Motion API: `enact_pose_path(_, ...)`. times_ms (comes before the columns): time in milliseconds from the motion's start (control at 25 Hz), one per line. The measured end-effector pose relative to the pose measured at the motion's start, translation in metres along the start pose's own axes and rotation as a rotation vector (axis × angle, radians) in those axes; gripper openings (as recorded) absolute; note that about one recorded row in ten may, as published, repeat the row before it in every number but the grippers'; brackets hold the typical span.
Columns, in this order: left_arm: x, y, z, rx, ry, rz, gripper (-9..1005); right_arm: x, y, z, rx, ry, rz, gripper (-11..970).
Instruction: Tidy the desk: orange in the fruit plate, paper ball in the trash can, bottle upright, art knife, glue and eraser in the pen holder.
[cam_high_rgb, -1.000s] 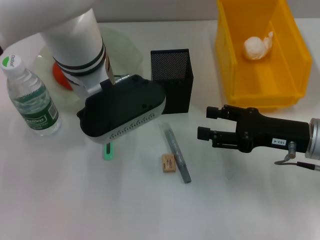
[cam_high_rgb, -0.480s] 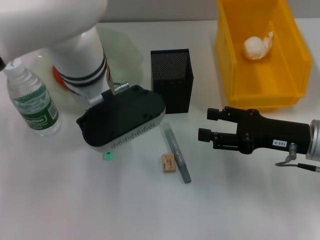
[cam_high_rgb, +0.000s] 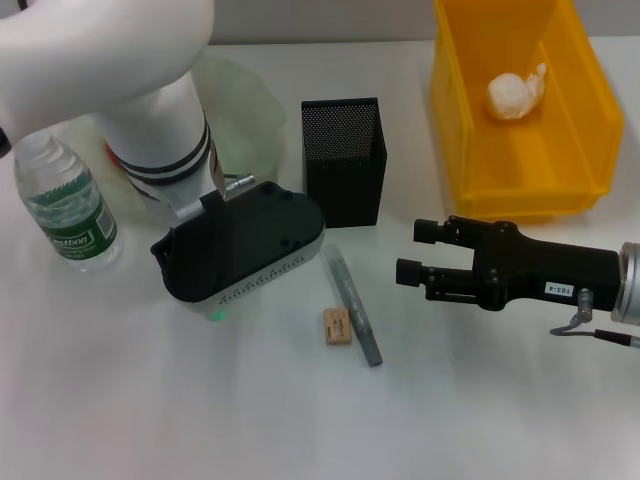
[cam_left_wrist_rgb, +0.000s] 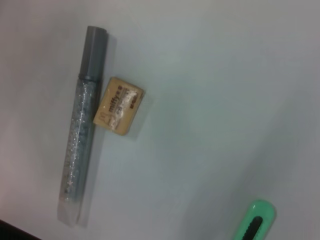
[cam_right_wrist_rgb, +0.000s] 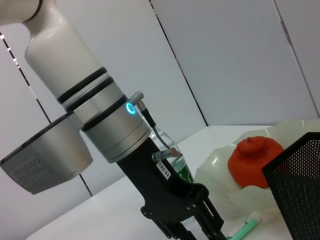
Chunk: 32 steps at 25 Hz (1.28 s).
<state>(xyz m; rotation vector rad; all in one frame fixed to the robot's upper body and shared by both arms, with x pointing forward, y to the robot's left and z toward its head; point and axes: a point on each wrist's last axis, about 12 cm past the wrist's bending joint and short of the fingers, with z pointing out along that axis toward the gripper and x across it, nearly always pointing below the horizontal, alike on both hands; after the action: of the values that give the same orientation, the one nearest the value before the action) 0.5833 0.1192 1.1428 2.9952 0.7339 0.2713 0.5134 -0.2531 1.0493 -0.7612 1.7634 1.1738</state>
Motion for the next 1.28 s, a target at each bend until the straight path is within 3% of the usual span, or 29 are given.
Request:
enact_pose_path(560,0.0007,0.002,0.0052,0.02,-0.013,-0.005,453,-0.0021,-0.0011,0.0002,-0.001,0.005,0.001,790)
enact_pose_path(1280,-0.0029,0.0031,0.008,0.024,-0.038,-0.008,441,-0.0013,-0.0014,-0.0017,0.002,0.008,-0.002,790)
